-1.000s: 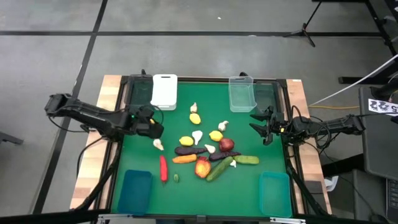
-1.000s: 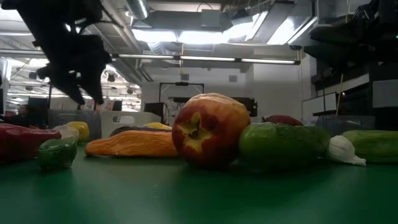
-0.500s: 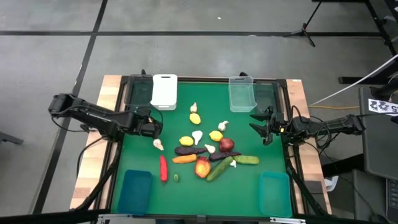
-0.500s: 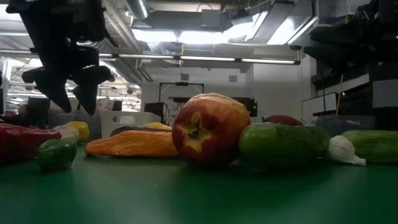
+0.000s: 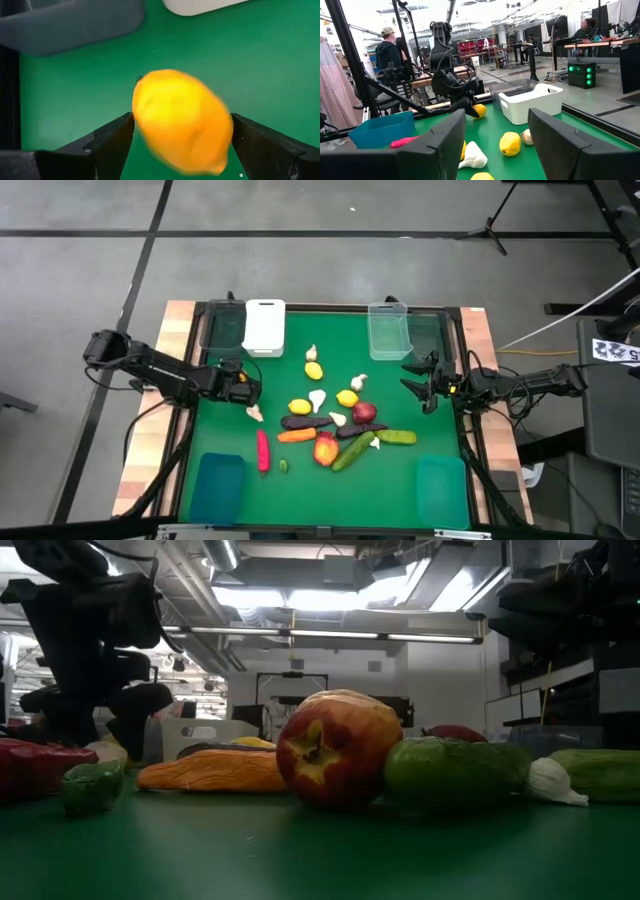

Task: Sort produce into baskets
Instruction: Put the lemon into the left black bin

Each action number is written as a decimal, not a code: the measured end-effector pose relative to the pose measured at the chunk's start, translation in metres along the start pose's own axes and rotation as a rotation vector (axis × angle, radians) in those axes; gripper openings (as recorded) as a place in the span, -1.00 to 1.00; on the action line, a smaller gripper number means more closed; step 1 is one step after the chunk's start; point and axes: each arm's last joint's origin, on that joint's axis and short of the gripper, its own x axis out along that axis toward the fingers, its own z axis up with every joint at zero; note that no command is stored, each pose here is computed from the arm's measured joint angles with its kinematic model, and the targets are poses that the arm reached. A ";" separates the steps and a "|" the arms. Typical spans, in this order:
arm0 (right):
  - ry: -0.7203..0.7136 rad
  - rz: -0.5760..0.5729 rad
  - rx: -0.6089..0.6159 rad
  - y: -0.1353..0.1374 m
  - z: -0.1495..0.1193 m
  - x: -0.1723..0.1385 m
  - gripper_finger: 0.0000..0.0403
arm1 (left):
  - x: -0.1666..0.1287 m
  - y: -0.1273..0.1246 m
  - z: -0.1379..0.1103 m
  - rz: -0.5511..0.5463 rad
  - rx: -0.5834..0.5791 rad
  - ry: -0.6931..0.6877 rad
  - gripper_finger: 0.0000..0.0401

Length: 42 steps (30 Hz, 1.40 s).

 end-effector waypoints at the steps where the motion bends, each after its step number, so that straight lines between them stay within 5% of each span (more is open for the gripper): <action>1: 0.000 0.000 0.000 0.000 0.000 0.000 0.08 | 0.000 0.000 0.000 -0.003 -0.003 0.000 0.55; 11: 0.007 -0.001 -0.002 0.000 -0.001 0.000 0.08 | -0.001 -0.006 0.000 -0.060 -0.005 0.018 -0.08; 19: 0.029 -0.004 -0.009 0.000 -0.003 0.000 0.08 | -0.019 -0.022 0.013 -0.168 -0.024 0.035 -0.09; 25: 0.031 -0.004 -0.010 0.000 -0.003 0.000 0.08 | -0.047 -0.037 0.042 -0.257 0.013 -0.100 -0.07; 32: 0.031 -0.004 -0.010 0.000 -0.003 0.000 0.08 | -0.055 -0.020 0.085 -0.048 0.028 -0.300 -0.07; 42: 0.031 -0.004 -0.011 0.000 -0.003 0.000 0.08 | -0.028 0.032 0.118 0.298 -0.075 -0.255 -0.04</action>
